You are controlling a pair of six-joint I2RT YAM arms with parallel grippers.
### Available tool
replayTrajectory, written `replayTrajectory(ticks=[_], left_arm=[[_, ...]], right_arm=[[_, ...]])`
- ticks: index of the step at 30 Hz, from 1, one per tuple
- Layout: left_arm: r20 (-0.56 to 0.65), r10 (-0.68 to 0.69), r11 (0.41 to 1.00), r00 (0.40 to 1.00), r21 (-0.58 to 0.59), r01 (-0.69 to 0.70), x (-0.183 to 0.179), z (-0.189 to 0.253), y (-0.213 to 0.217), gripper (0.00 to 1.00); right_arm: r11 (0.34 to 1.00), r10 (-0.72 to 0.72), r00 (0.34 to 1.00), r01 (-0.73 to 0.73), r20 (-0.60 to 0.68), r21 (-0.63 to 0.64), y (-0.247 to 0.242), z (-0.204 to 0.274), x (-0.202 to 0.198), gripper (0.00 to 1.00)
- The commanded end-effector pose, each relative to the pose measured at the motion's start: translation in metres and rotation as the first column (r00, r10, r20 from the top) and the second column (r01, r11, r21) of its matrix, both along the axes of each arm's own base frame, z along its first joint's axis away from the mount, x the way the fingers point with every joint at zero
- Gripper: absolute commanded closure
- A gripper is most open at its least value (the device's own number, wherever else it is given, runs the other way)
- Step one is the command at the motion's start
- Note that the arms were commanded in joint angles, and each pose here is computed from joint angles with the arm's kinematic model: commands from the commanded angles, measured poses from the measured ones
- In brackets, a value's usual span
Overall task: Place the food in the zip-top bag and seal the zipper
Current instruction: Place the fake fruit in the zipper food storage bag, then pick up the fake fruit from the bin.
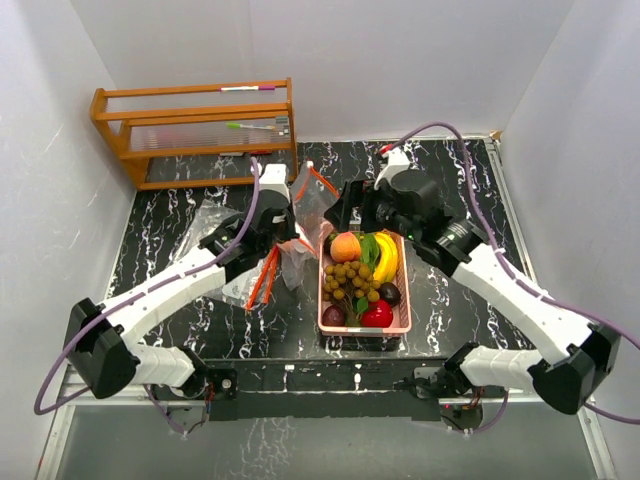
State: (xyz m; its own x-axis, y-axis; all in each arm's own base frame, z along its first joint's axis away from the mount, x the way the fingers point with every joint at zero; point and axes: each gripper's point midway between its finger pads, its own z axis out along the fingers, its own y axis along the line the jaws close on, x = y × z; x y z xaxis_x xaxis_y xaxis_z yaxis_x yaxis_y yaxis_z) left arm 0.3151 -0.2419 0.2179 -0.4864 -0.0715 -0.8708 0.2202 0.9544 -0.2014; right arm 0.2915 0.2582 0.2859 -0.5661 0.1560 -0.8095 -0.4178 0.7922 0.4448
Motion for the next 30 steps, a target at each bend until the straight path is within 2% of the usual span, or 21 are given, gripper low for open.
replayTrajectory(ticks=[1, 6, 12, 18, 23, 30], left_arm=[[0.002, 0.105, 0.993, 0.994, 0.054, -0.105, 0.016, -0.001, 0.038, 1.0], [0.089, 0.135, 0.988, 0.987, 0.061, -0.14, 0.013, 0.045, 0.06, 1.0], [0.042, 0.074, 0.996, 0.996, 0.044, -0.076, 0.002, 0.033, 0.053, 1.0], [0.08, 0.034, 0.999, 0.996, 0.037, -0.037, -0.006, 0.053, 0.056, 1.0], [0.094, 0.06, 0.996, 0.994, 0.065, -0.066, -0.013, 0.054, 0.071, 1.0], [0.104, 0.076, 0.995, 0.992, 0.059, -0.082, -0.021, 0.055, 0.08, 1.0]], right_arm=[[0.999, -0.036, 0.987, 0.032, 0.159, 0.031, -0.017, 0.059, -0.003, 0.02], [0.99, -0.078, 0.994, 0.085, 0.071, -0.109, -0.027, 0.015, 0.006, 0.01], [0.96, -0.151, 0.988, 0.136, -0.042, -0.245, -0.027, -0.054, 0.026, 0.02], [0.956, -0.105, 0.984, 0.06, -0.142, -0.286, -0.01, -0.103, 0.028, 0.02], [0.945, -0.112, 0.971, 0.037, -0.213, -0.326, -0.011, -0.141, 0.022, 0.02], [0.927, -0.138, 0.962, 0.041, -0.237, -0.374, -0.012, -0.173, 0.026, 0.02]])
